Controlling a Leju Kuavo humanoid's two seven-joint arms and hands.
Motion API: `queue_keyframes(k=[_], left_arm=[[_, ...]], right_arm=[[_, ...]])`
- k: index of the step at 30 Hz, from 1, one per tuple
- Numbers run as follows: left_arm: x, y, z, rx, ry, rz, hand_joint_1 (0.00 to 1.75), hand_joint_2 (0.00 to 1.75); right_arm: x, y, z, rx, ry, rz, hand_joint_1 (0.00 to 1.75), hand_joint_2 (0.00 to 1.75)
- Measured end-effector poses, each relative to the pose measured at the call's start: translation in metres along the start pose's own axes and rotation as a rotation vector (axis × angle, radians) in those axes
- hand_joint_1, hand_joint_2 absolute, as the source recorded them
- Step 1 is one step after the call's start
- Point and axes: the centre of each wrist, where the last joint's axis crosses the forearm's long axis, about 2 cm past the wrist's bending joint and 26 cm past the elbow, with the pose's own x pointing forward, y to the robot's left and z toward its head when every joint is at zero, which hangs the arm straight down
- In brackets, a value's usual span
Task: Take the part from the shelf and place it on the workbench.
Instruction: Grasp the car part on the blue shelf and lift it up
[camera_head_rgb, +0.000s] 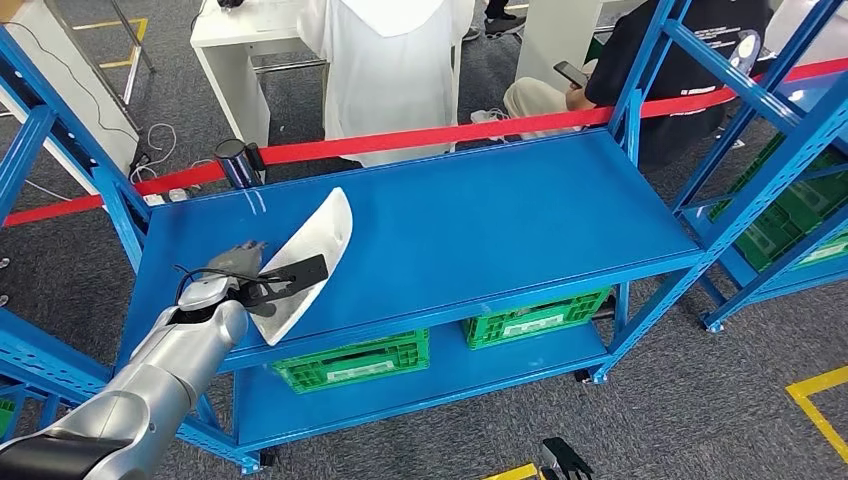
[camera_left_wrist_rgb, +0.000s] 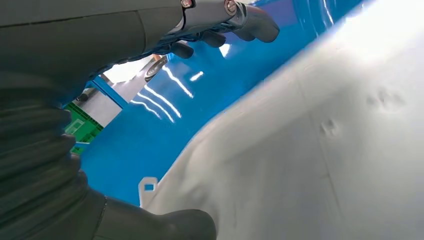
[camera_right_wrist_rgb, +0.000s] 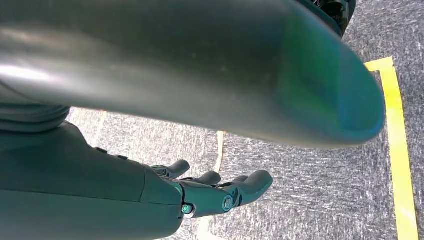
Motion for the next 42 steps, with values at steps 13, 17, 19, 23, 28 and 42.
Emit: queue_keyframes(k=[13,17,19,23,28,42], left_arm=[[-0.0004,-0.0023,-0.0001,-0.058,-0.019,-0.002,1.53,1.75],[-0.0007,-0.0027,-0.0002,-0.072,-0.028,-0.005,1.75,1.75],[-0.0010,-0.0038,-0.0003,-0.084,-0.033,-0.008,1.75,1.75],[-0.0013,-0.0059,-0.0005,-0.094,-0.040,-0.010,1.75,1.75],[-0.0014,-0.0070,-0.0006,-0.095,-0.045,-0.015,1.75,1.75],[0.0004,-0.0088,-0.0006,-0.073,-0.061,-0.015,0.00,1.31]], right_arm=[[0.0009,0.0002,-0.0001,0.000,0.000,0.009,0.00,0.00],[0.0011,0.0005,-0.0001,0.000,0.000,0.011,0.00,0.00],[0.0011,0.0006,-0.0001,0.000,-0.001,0.012,0.00,0.00],[0.0014,0.0006,-0.0001,0.001,-0.003,0.013,0.00,0.00],[0.0012,0.0006,-0.0001,0.000,-0.004,0.004,0.00,0.00],[0.0021,0.0035,-0.0005,0.003,-0.006,-0.006,0.00,0.00]])
